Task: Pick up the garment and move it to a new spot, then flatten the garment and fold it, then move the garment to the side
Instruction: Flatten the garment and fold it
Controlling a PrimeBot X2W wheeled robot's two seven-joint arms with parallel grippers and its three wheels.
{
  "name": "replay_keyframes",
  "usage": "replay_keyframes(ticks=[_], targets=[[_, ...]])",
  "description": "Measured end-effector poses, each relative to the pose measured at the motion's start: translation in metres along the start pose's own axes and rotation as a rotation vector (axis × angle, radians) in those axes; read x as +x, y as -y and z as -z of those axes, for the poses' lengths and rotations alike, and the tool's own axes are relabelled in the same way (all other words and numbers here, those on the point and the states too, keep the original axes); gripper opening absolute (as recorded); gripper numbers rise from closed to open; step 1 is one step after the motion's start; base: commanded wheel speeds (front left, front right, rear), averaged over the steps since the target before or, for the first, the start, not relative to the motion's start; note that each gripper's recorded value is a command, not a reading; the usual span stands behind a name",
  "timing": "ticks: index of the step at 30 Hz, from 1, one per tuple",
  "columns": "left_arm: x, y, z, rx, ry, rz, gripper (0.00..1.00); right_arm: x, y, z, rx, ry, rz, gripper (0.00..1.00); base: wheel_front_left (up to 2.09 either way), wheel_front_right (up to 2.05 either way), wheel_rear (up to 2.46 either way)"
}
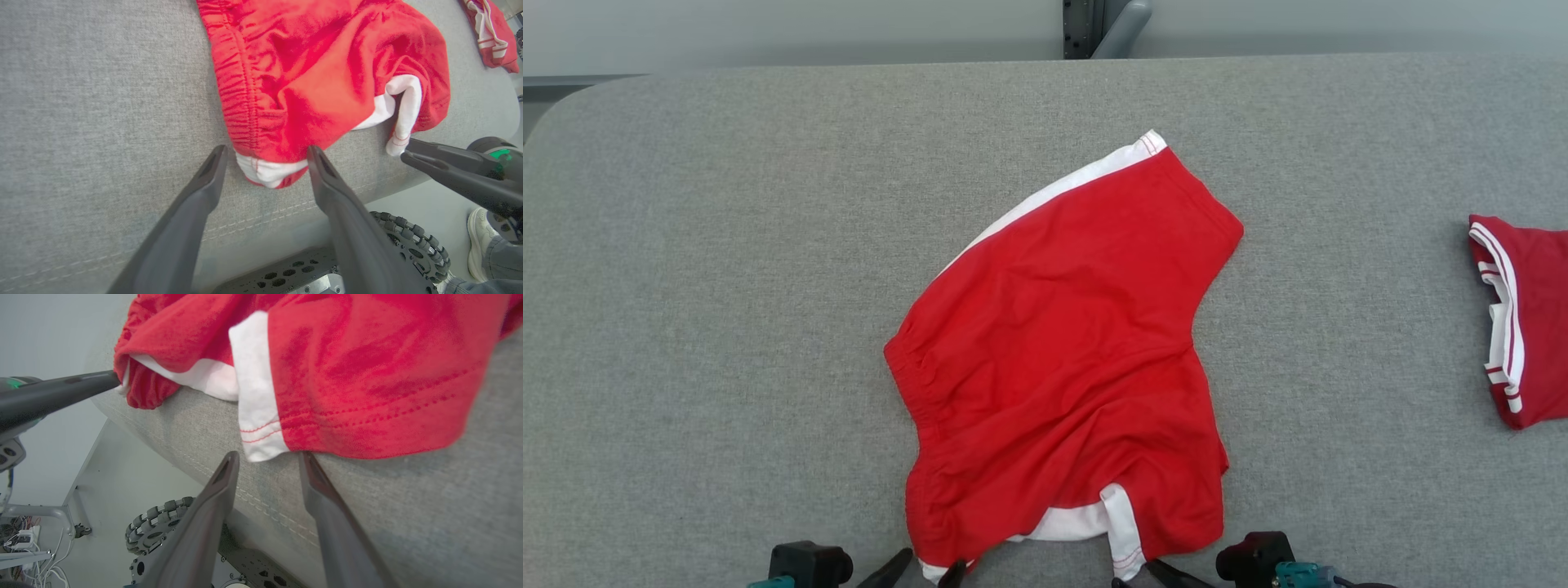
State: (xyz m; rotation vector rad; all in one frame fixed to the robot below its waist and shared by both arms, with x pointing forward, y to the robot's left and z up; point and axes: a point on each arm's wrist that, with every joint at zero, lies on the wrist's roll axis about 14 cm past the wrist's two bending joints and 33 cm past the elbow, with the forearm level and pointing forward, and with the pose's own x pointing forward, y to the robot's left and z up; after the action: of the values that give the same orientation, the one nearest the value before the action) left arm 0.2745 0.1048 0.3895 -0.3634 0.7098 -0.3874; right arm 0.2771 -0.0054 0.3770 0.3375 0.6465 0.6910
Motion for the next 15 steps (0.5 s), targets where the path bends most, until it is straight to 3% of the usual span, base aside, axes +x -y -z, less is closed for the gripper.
replay_keyframes(ticks=[3, 10, 11, 13, 15], targets=[[-0.001, 0.005, 0.003, -0.018, -0.015, 0.014, 1.0, 0.002, -0.002, 0.0, 0.005, 0.0, -0.004, 0.76, 0.0, 0.0, 0.0], [0.006, 0.006, 0.013, -0.078, -0.041, 0.019, 1.0, 0.011, -0.003, -0.002, 0.001, -0.001, -0.007, 0.61, 0.0, 0.0, 0.0], [0.008, 0.004, 0.013, -0.076, -0.039, 0.014, 1.0, 0.012, -0.003, -0.001, -0.002, -0.003, -0.006, 0.5, 0.0, 0.0, 0.0], [0.01, 0.002, 0.014, -0.078, -0.04, 0.01, 1.0, 0.014, -0.001, -0.002, -0.004, -0.003, -0.002, 0.45, 0.0, 0.0, 0.0], [0.012, 0.001, 0.015, -0.081, -0.035, 0.007, 1.0, 0.016, -0.002, -0.003, 0.001, 0.005, 0.0, 0.28, 0.0, 0.0, 0.0]])
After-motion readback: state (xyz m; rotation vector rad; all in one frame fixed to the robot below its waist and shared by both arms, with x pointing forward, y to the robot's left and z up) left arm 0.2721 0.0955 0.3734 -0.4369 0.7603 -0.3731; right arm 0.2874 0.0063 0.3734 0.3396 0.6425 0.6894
